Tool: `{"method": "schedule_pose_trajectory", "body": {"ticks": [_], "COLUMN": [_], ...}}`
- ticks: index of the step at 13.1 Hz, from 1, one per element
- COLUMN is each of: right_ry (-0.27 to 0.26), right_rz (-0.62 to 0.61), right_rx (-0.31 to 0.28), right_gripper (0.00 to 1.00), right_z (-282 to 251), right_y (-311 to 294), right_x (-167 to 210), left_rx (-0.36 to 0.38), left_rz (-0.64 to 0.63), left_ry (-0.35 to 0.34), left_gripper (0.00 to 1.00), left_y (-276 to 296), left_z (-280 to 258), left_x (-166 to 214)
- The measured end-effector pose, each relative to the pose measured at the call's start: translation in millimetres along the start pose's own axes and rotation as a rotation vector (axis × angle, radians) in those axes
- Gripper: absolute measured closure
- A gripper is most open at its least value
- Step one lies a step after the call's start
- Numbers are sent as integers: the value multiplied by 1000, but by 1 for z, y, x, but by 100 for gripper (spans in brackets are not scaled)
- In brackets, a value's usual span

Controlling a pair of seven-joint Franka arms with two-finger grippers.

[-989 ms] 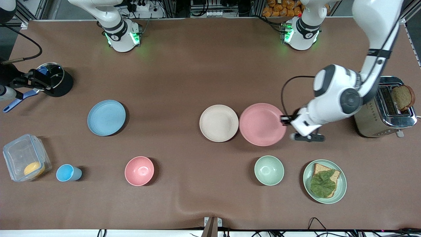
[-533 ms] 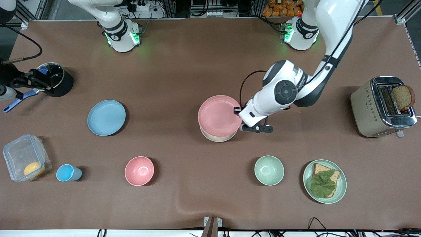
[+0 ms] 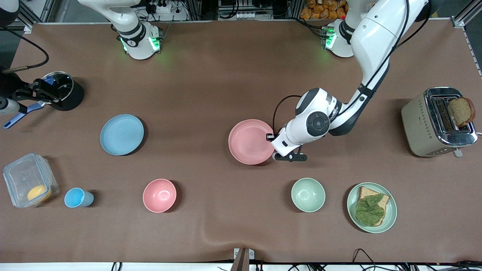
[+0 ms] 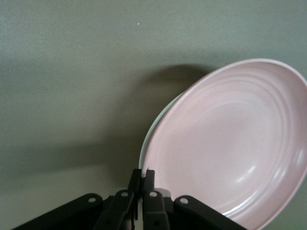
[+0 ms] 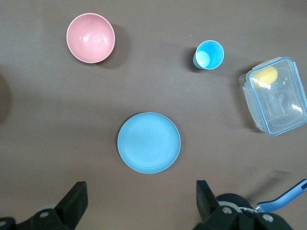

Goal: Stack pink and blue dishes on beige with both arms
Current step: 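Lower the pink plate onto the beige plate and open the left gripper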

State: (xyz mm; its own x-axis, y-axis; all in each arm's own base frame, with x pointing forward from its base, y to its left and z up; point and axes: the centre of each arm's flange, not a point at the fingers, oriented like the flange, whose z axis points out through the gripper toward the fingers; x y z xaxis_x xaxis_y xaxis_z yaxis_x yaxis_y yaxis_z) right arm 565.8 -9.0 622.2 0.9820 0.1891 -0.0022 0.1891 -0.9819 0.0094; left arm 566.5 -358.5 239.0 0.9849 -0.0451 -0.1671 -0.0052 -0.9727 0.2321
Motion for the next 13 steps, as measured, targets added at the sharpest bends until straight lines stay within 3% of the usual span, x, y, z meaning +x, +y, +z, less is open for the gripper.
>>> {"method": "schedule_pose_trajectory", "body": {"ticks": [7, 12, 13], "right_ry": [-11, -85, -109], "right_rz": [5, 3, 1], "right_rx": [29, 41, 39], "right_gripper": [0, 0, 0], "right_z": [7, 49, 63], "right_y": [-1, 1, 1], "right_x": [1, 19, 24], "left_rx": [12, 14, 14], "left_rz": [10, 15, 15], "left_ry": [-34, -45, -47], "left_gripper": [95, 95, 90], "left_y": [0, 2, 2], "left_z": [27, 35, 36], "left_x": [-4, -6, -6]}}
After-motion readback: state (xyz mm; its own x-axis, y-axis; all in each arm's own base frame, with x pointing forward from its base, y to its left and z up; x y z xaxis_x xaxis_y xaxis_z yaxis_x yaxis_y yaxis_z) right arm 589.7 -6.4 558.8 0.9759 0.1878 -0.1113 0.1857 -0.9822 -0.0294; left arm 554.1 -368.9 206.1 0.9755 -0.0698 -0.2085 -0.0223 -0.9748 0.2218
